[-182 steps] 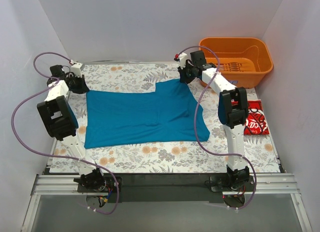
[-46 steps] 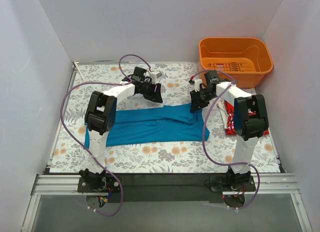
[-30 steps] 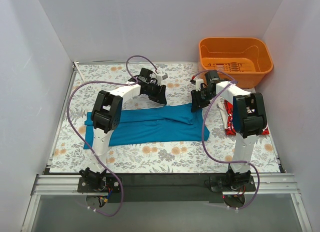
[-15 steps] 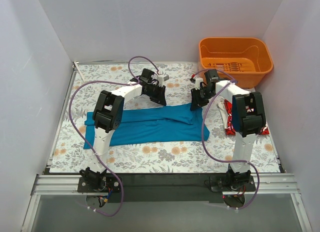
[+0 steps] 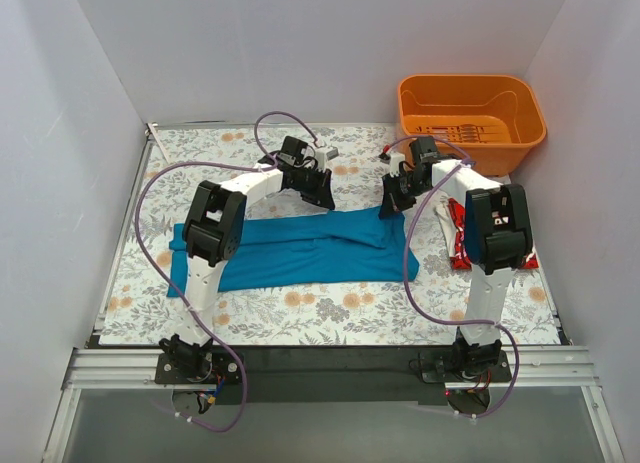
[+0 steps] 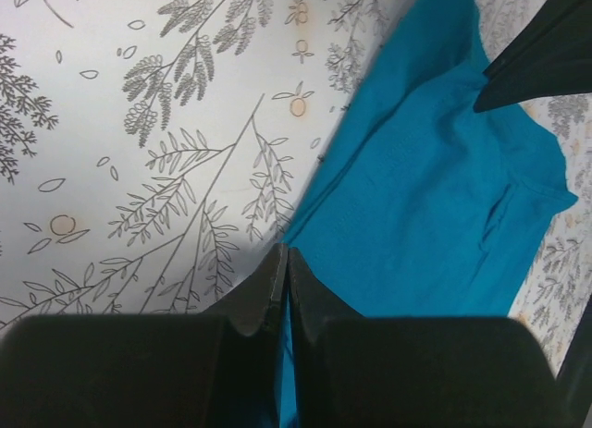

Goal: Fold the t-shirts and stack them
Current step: Fold the tshirt

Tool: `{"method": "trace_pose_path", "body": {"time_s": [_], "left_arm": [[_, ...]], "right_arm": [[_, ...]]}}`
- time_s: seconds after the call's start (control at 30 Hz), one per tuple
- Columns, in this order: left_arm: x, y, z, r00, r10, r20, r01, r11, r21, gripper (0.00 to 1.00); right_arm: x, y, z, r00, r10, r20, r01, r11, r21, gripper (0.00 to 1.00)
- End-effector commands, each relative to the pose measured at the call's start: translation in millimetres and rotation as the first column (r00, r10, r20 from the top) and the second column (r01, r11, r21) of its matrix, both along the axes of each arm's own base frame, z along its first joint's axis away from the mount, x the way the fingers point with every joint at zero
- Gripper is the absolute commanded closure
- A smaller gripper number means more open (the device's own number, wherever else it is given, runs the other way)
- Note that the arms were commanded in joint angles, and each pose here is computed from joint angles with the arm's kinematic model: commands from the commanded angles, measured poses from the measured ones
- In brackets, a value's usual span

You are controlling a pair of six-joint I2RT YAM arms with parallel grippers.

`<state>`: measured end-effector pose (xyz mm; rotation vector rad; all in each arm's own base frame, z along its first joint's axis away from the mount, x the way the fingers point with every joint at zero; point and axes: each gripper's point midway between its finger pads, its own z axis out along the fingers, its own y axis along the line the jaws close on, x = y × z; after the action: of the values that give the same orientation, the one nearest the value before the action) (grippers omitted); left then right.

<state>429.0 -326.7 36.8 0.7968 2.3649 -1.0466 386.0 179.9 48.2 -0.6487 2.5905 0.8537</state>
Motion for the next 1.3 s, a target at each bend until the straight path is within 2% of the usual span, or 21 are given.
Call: {"method": "trace_pose_path", "body": {"time_s": [0.0,0.2,0.5,0.8,0.97,1.27], "left_arm": [[-2.6,-10.5,69.2,0.992,-0.029,0.121,0.041,0.994,-0.102,1.0],[-27.4,-3.3,84.7,0.993,-0.037,0.109,0.052,0.99,-0.129,1.0],[-77.4,13.1,77.6,0.997,-0.063,0.033,0.067,0.987,-0.149,1.0],[-107.0,24.8,78.9,0.996,-0.078,0.034,0.082,0.986,-0.148,1.0],[-135.8,33.0,77.8,0.995,-0.096,-0.002,0.095,0.983,-0.155,1.0],[-184.2,34.1,58.6,0.986,-0.138,-0.092,0.125,0.983,-0.134,1.0]], "right_arm": [[0.1,5.3,38.1,0.996,0.025,0.088,-0.031,0.998,0.061,0.99],[-22.6,5.1,47.5,0.994,0.059,0.094,-0.066,0.994,0.083,0.99],[-62.2,2.8,37.3,0.992,0.117,0.053,-0.122,0.987,0.102,0.99],[-95.7,6.9,29.3,0.977,0.209,0.052,-0.213,0.972,0.098,0.99],[-107.7,5.6,31.3,0.964,0.253,0.082,-0.26,0.962,0.078,0.99],[-125.1,3.0,20.6,0.957,0.286,0.056,-0.289,0.956,0.059,0.99]]}}
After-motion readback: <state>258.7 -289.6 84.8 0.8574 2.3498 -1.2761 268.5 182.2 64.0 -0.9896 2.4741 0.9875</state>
